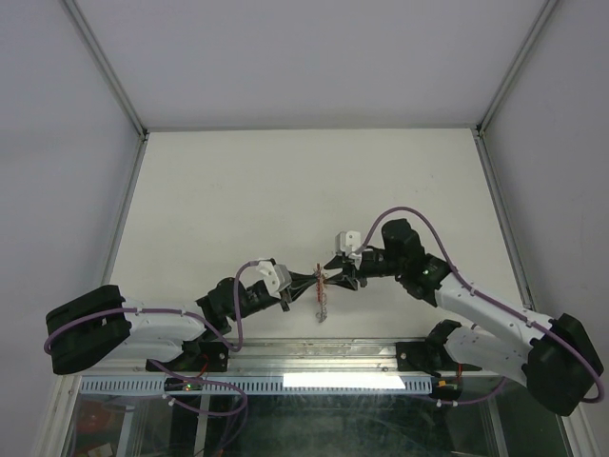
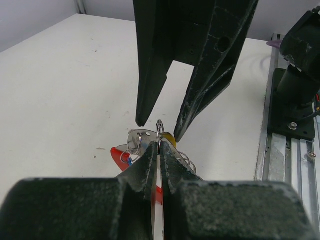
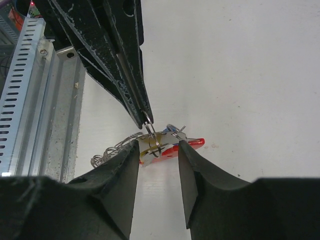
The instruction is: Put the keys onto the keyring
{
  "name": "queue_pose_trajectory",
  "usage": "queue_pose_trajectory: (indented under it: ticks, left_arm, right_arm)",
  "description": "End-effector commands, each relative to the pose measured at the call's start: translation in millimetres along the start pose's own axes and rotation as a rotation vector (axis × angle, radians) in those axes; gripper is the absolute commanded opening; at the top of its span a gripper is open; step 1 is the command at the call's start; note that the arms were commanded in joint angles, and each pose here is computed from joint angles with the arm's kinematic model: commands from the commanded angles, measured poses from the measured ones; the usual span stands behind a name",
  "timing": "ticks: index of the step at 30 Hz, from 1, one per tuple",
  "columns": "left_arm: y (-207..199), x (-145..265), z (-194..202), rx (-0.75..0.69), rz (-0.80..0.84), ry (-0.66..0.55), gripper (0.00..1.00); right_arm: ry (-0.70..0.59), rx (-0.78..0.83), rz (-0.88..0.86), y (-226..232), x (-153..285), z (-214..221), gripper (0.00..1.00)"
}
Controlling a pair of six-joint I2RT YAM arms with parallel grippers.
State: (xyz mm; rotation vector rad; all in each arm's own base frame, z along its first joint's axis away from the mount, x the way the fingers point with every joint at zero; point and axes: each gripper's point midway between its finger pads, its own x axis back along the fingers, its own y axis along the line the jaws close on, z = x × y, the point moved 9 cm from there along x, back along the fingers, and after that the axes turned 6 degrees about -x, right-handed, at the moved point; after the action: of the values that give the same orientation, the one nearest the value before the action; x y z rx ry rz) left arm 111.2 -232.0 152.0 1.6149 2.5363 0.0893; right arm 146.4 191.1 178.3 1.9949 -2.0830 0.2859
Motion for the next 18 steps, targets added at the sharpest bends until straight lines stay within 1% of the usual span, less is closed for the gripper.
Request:
queue_pose_trajectory:
  ticks: [1, 7, 16, 17, 18]
  left_arm:
    - [-3.8, -8.3, -14.5, -0.02, 0.049, -0.048, 0.0]
    - [-3.3, -8.3, -15.1, -0.025, 0.049, -0.048, 0.0]
    - [-2.6, -9.3, -16.1, -0.033, 0.045, -0.05, 0.0]
    - [-2.4, -9.3, -15.9, -0.033, 0.044, -0.049, 0.0]
    - [-2.6, -9.3, -15.9, -0.033, 0.044, -0.049, 0.0]
  right_arm:
    - [-0.06, 0.082, -0.004, -8.6, -0.8, -26.5, 0.4]
    - [-0.046, 0.068, -0.009, -9.9, -2.4, -25.7, 0.4]
    - [0.02, -0.001, -0.029, -8.6, -2.0, -22.6, 0.4]
    - [0.01, 0.024, -0.078, -5.9, -2.5, -24.9, 0.17]
    - [0.017, 0.013, -0.082, -5.4, -2.3, -25.0, 0.14]
